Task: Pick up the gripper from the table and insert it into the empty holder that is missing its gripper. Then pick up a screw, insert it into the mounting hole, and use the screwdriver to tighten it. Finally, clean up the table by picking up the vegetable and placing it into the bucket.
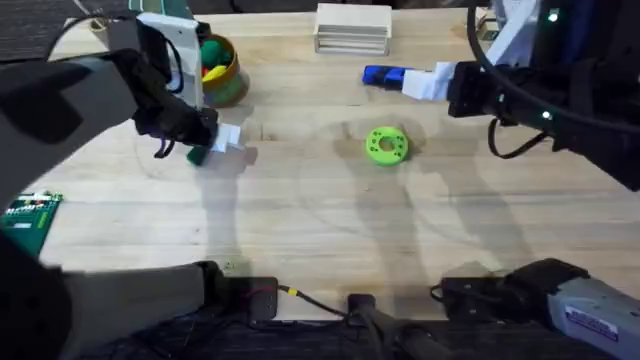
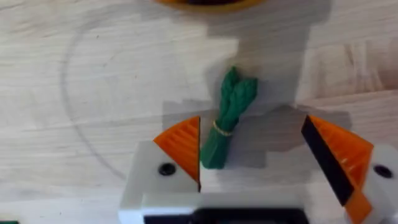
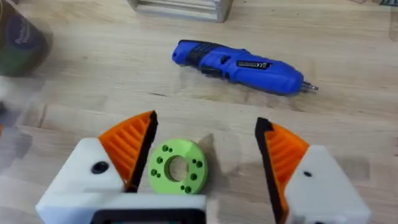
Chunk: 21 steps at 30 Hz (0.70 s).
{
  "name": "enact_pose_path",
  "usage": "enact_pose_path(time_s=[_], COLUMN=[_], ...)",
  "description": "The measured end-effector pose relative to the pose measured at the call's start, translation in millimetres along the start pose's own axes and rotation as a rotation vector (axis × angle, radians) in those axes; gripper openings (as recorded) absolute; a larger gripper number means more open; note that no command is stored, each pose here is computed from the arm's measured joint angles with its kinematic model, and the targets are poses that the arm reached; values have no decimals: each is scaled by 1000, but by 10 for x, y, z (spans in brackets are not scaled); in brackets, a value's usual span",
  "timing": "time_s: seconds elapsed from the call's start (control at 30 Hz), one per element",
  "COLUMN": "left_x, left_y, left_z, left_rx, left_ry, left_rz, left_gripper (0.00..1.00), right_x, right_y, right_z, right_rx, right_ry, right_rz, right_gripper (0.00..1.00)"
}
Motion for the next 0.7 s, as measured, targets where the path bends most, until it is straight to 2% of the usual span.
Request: enact_pose_path(time_s=[0.2, 0.47, 0.53, 0.63, 0.7], left_x=[-3, -12, -23, -41, -40], left_y=[-225, -249, -250, -266, -267], left_z=[4, 41, 38, 39, 38], left_rx=[37, 35, 36, 38, 39], left_ry=[-16, -20, -20, -22, -21], left_rz=[-9, -21, -31, -42, -42], left_gripper=[993, 982, 890, 682, 607], right_x=[0, 0, 0, -1, -1], right_y=[0, 1, 1, 1, 1], right_z=[-1, -1, -1, -15, -38], right_rx=[1, 0, 1, 8, 20], right_ry=[0, 0, 0, 0, 0], right_rz=[0, 0, 0, 0, -1], right_gripper=[994, 994, 994, 994, 994])
Point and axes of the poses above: each hand's point on the last joint's axis, 136 mm out from that joint toward the fingers, its own y axis back along the fingers, its own x axis along the line the jaws close on, z = x × y, the point moved 6 cm from there along y, back along the fingers, and after that the axes turned 12 degrees about y, right-handed, at the moved point
